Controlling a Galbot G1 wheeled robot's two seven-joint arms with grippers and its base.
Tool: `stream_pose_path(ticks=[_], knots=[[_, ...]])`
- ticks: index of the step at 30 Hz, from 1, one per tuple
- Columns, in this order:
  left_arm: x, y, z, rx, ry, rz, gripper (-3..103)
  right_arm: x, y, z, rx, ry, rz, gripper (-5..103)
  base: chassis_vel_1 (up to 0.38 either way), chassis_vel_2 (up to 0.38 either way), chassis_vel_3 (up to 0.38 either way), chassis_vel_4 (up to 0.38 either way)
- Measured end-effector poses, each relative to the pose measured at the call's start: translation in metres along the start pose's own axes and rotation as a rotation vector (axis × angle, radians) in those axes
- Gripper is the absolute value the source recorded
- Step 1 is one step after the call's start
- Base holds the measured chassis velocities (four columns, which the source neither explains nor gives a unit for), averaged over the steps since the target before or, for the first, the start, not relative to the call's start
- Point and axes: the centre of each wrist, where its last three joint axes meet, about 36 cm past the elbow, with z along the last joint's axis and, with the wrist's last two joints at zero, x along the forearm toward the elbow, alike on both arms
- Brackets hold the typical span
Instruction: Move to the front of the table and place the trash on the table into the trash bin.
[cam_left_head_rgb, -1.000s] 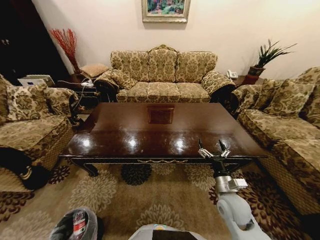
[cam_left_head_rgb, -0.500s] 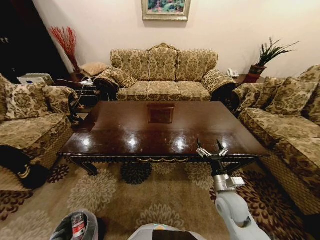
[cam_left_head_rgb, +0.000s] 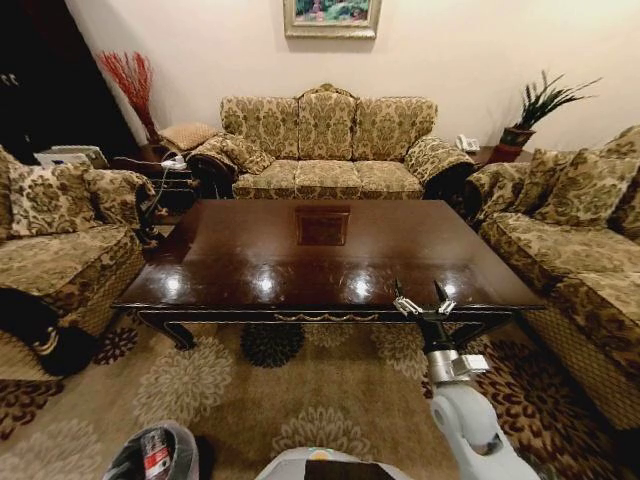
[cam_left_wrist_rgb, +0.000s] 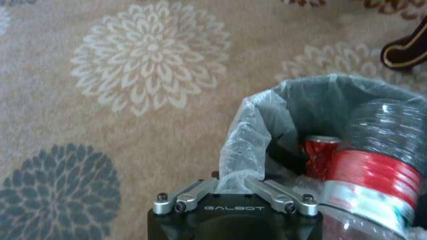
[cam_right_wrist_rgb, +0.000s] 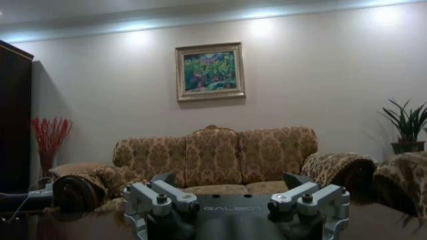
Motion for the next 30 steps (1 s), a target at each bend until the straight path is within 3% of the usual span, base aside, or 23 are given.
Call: stream_pose_path(ticks=[4, 7, 8, 11, 12, 15, 17, 19, 21, 23, 25, 27, 28, 29, 30], knots=[[0.007, 0.001, -0.002, -0.007, -0.002, 0.008, 14, -0.002, 0.002, 0.001, -0.01, -0.003, -0.003, 100, 0.0, 0.0, 0.0, 0.0], [0.02, 0.003, -0.011, -0.016, -0.018, 0.019, 30, -0.008, 0.004, 0.003, -0.026, -0.01, -0.013, 100, 0.0, 0.0, 0.0, 0.0], [0.02, 0.003, -0.011, -0.016, -0.018, 0.019, 30, -0.008, 0.004, 0.003, -0.026, -0.01, -0.013, 100, 0.0, 0.0, 0.0, 0.0], [0.045, 0.007, -0.024, -0.053, -0.055, 0.033, 46, -0.018, 0.011, 0.006, -0.056, -0.021, -0.029, 100, 0.0, 0.0, 0.0, 0.0], [0.045, 0.007, -0.024, -0.053, -0.055, 0.033, 46, -0.018, 0.011, 0.006, -0.056, -0.021, -0.029, 100, 0.0, 0.0, 0.0, 0.0], [0.059, 0.017, -0.024, -0.077, -0.069, 0.026, 63, -0.024, 0.014, 0.009, -0.079, -0.027, -0.039, 100, 0.0, 0.0, 0.0, 0.0], [0.063, 0.021, -0.021, -0.086, -0.069, 0.025, 63, -0.026, 0.014, 0.009, -0.086, -0.03, -0.04, 100, 0.0, 0.0, 0.0, 0.0], [0.068, 0.027, -0.013, -0.103, -0.071, 0.013, 74, -0.029, 0.013, 0.009, -0.097, -0.033, -0.042, 100, 0.0, 0.0, 0.0, 0.0], [0.075, 0.035, -0.002, -0.136, -0.11, -0.018, 85, -0.032, 0.009, 0.011, -0.109, -0.034, -0.046, 100, 0.0, 0.0, 0.0, 0.0], [0.078, 0.038, 0.0, -0.142, -0.124, -0.03, 85, -0.032, 0.008, 0.012, -0.113, -0.034, -0.047, 100, 0.0, 0.0, 0.0, 0.0], [0.088, 0.048, -0.002, -0.172, -0.169, -0.056, 94, -0.032, 0.004, 0.012, -0.135, -0.03, -0.058, 100, 0.0, 0.0, 0.0, 0.0], [0.093, 0.058, -0.008, -0.225, -0.253, -0.076, 100, -0.03, 0.002, 0.012, -0.147, -0.027, -0.068, 100, 0.0, 0.0, 0.0, 0.0], [0.093, 0.058, -0.008, -0.225, -0.253, -0.076, 100, -0.03, 0.002, 0.012, -0.147, -0.027, -0.068, 100, 0.0, 0.0, 0.0, 0.0], [0.098, 0.062, -0.02, -0.266, -0.328, -0.082, 100, -0.028, 0.0, 0.01, -0.139, -0.028, -0.076, 100, 0.0, 0.0, 0.0, 0.0], [0.102, 0.063, -0.029, -0.279, -0.36, -0.081, 100, -0.027, 0.0, 0.008, -0.13, -0.026, -0.079, 100, 0.0, 0.0, 0.0, 0.0]])
